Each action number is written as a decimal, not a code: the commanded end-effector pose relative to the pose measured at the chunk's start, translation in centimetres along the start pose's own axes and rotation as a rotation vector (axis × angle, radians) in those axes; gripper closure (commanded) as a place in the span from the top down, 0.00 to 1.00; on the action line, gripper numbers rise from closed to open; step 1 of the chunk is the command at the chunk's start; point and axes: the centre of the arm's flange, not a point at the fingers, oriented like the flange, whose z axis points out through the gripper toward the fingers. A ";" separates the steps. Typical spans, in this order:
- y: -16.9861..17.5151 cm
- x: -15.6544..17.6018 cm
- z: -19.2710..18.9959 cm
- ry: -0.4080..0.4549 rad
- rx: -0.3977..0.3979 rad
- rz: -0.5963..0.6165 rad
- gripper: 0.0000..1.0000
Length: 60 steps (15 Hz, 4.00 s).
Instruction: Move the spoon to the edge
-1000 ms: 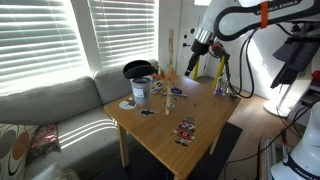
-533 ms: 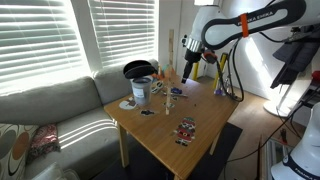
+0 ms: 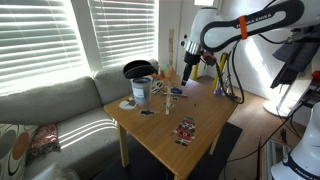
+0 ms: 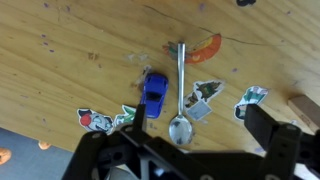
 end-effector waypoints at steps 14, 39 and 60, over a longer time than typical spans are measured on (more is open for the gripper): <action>-1.0 0.8 7.2 0.035 0.052 -0.095 0.99; 0.0 2.5 10.1 0.029 0.093 -0.179 0.85; -1.9 -6.7 1.1 -0.095 -0.013 -0.318 0.02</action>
